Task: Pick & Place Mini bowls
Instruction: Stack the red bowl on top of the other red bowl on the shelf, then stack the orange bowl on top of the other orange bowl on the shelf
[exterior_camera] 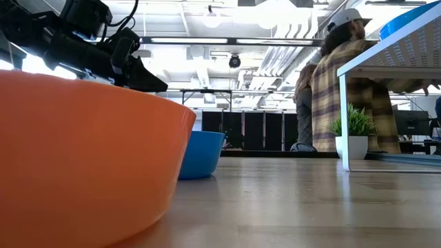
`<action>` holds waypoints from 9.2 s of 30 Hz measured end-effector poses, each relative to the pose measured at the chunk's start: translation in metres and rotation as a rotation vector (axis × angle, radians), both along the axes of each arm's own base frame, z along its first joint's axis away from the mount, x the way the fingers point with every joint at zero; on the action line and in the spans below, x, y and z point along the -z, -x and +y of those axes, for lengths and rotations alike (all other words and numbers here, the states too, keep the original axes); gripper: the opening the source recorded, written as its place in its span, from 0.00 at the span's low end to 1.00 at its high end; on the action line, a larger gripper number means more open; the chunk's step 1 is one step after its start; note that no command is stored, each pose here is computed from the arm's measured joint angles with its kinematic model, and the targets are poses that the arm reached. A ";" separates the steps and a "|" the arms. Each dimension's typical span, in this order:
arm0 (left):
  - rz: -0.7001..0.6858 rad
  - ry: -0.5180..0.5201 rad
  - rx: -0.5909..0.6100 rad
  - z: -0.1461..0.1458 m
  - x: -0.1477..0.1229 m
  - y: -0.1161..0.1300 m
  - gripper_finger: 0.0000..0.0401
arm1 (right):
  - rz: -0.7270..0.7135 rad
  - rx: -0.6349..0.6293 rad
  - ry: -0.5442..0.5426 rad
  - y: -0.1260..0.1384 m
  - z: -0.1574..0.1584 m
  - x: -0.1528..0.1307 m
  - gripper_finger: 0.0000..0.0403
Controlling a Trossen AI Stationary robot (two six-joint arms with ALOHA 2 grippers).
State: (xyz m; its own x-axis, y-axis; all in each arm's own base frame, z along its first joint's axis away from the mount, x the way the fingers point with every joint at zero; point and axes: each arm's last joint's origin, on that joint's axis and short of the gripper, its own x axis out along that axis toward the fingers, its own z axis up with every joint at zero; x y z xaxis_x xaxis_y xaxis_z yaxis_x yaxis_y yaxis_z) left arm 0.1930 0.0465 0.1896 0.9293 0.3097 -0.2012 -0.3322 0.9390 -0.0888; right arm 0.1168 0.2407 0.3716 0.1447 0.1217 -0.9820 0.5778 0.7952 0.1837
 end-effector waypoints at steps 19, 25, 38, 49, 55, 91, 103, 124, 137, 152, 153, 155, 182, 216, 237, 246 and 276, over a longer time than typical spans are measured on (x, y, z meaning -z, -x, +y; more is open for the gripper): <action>-0.001 0.002 0.000 0.000 0.000 0.000 0.11 | -0.010 0.032 -0.026 -0.001 0.001 0.000 0.01; 0.000 0.002 0.000 0.000 0.000 0.000 0.11 | 0.028 0.026 -0.048 -0.005 0.005 0.012 0.01; -0.001 0.003 0.002 0.000 0.000 0.000 0.11 | 0.034 0.029 -0.014 -0.005 0.002 0.013 0.16; -0.002 0.008 0.003 0.000 0.000 0.000 0.11 | -0.167 -0.063 -0.020 -0.006 -0.004 0.001 0.05; -0.002 0.010 0.002 0.000 0.000 0.000 0.11 | -0.406 -0.228 0.160 -0.014 -0.023 -0.011 0.02; 0.270 0.004 0.003 0.003 -0.039 -0.012 0.11 | -1.093 -0.469 0.603 -0.078 -0.283 0.078 0.00; 0.642 0.113 0.254 -0.024 -0.084 0.002 0.11 | -1.099 -0.492 0.671 -0.076 -0.295 0.076 0.00; 1.283 0.193 0.413 -0.077 -0.025 -0.004 0.45 | -1.095 -0.511 0.686 -0.076 -0.295 0.076 0.00; 1.338 0.211 0.491 -0.081 0.002 -0.017 0.40 | -1.098 -0.520 0.691 -0.076 -0.295 0.095 0.00; 1.286 0.246 0.424 -0.073 -0.013 -0.022 0.02 | -1.125 -0.535 0.728 -0.077 -0.296 0.091 0.00; 1.257 0.240 0.413 -0.070 -0.023 -0.023 0.01 | -1.127 -0.535 0.730 -0.077 -0.296 0.091 0.00; 1.177 0.243 0.385 -0.061 -0.041 -0.028 0.01 | -1.131 -0.534 0.732 -0.077 -0.296 0.091 0.00; 0.677 0.358 0.213 0.089 -0.048 -0.195 0.00 | -1.130 -0.528 0.726 -0.077 -0.296 0.091 0.00; 0.737 0.303 0.211 0.100 -0.017 -0.221 0.13 | -1.125 -0.485 0.684 -0.077 -0.295 0.092 0.00; 0.365 0.066 0.198 0.087 -0.073 -0.183 0.01 | -1.065 -0.391 0.694 -0.076 -0.298 0.094 0.00; 0.082 0.030 0.160 0.045 -0.050 -0.105 0.00 | -0.927 -0.314 0.671 -0.079 -0.301 0.099 0.00; -0.180 -0.048 0.030 0.002 -0.001 -0.002 0.00 | -0.336 -0.080 0.311 -0.199 -0.339 0.126 0.35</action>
State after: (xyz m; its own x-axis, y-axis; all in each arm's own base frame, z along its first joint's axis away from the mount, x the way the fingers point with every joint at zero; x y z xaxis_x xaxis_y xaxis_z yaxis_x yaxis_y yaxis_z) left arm 0.1954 0.0485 0.1904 0.9579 0.2867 -0.0162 -0.2869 0.9528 -0.0991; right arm 0.3158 -0.0979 0.2461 0.4637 -0.1476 -0.8736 0.4616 0.8819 0.0960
